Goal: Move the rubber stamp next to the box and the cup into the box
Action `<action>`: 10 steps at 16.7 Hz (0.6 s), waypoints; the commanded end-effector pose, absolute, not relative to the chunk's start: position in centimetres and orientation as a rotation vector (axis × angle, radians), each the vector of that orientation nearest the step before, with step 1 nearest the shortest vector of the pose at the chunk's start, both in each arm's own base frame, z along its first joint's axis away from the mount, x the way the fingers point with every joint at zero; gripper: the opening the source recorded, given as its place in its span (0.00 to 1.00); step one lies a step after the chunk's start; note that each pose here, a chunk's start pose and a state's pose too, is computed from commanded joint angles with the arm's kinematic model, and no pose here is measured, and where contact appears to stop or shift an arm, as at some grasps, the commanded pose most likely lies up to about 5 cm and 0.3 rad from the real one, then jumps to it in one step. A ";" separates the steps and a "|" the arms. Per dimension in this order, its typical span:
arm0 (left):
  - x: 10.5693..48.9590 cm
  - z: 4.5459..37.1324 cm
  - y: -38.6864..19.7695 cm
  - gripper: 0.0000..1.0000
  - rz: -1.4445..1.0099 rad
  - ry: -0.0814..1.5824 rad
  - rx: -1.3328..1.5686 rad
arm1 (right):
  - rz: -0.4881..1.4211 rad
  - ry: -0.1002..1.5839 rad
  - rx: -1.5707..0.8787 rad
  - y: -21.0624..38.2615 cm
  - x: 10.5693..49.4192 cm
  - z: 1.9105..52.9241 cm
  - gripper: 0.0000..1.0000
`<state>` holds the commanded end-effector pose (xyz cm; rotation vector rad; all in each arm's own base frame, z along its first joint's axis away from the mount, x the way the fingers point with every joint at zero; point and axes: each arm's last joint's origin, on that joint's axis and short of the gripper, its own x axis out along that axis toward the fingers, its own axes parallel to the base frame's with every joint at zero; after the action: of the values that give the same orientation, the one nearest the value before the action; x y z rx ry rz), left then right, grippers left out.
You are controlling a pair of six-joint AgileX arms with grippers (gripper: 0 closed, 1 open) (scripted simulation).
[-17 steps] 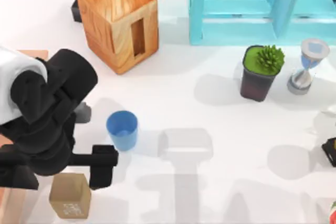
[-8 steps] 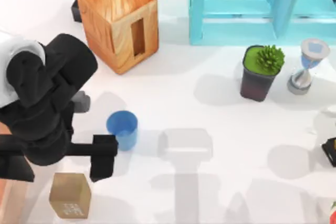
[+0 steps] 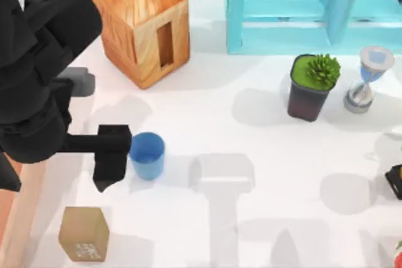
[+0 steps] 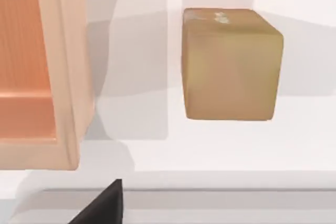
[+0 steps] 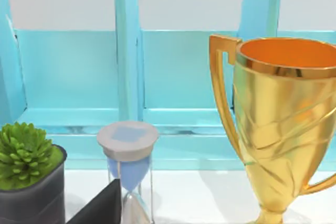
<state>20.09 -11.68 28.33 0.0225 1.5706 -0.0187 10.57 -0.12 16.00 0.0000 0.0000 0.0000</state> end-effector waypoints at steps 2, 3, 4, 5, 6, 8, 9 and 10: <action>20.0 28.9 -11.6 1.00 -0.020 1.569 0.022 | 0.000 0.000 0.000 -0.1 10.6 16.0 1.00; 20.0 28.9 -11.6 1.00 -0.020 1.569 0.022 | 0.000 0.000 0.000 -0.1 10.6 16.0 1.00; 20.0 28.9 -11.6 1.00 -0.020 1.569 0.022 | 0.000 0.000 0.000 -0.1 10.6 16.0 1.00; 20.1 28.8 -11.6 1.00 -0.017 1.572 0.022 | 0.000 0.000 0.000 -0.1 10.6 16.0 1.00; 20.1 28.8 -11.7 1.00 -0.017 1.572 0.021 | 0.000 0.000 0.000 -0.1 10.6 16.0 1.00; 20.9 28.8 -12.3 1.00 -0.018 1.566 0.019 | 0.000 0.000 0.000 -0.1 10.6 16.0 1.00; 21.7 28.7 -12.9 1.00 -0.019 1.563 0.017 | 0.000 0.000 0.000 -0.1 10.6 16.0 1.00; 22.7 28.5 -13.6 1.00 -0.019 1.562 0.015 | 0.000 0.000 0.000 -0.1 10.6 16.0 1.00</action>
<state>22.67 -13.62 28.51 0.0152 1.5620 -0.0187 10.57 -0.12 16.00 0.0000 0.0000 0.0000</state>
